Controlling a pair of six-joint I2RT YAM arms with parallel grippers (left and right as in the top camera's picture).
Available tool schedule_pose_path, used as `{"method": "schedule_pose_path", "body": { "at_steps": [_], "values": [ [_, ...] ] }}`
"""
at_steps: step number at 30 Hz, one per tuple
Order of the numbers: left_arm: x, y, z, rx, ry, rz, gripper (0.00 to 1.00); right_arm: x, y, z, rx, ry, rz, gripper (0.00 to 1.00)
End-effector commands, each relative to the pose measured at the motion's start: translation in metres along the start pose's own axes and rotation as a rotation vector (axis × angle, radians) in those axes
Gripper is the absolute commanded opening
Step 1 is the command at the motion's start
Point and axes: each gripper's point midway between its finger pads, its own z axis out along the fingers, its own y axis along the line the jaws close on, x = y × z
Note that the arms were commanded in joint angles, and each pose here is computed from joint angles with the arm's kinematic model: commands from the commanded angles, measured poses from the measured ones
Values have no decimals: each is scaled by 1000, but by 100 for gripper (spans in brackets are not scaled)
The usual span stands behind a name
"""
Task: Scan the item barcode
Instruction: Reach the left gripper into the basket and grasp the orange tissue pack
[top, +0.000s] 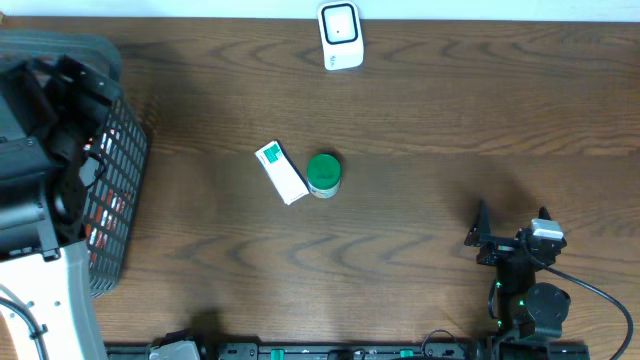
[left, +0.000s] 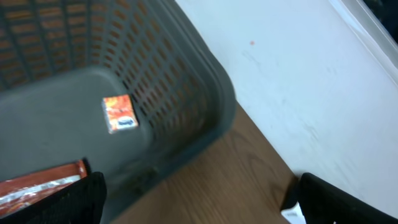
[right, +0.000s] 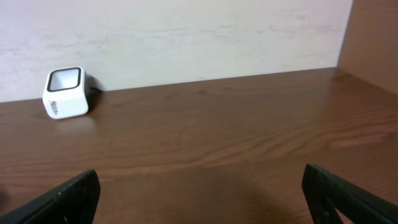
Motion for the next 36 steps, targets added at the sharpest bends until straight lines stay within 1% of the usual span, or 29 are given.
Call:
{"method": "schedule_pose_path", "body": {
  "at_steps": [1,6,11,16,22,26,31,36],
  "values": [
    [-13,12,1,-26,-23,-16,98,1,-1,0,1,0,-8,99],
    [-32,41,8,-101,-60,-69,98,1,-1,0,1,0,-8,99],
    [-39,75,37,-207,-36,-117,98,1,-1,0,1,0,-8,99],
    [-25,114,87,-334,75,-152,98,1,-1,0,1,0,-8,99],
    [-3,142,141,-418,185,-162,98,1,-1,0,1,0,-8,99],
    [22,163,179,-475,273,-163,98,1,-1,0,1,0,-8,99],
    [43,177,215,-496,336,-141,98,1,-1,0,1,0,-8,99],
    [49,173,236,-466,346,-57,98,1,-1,0,1,0,-8,99]
  ]
}}
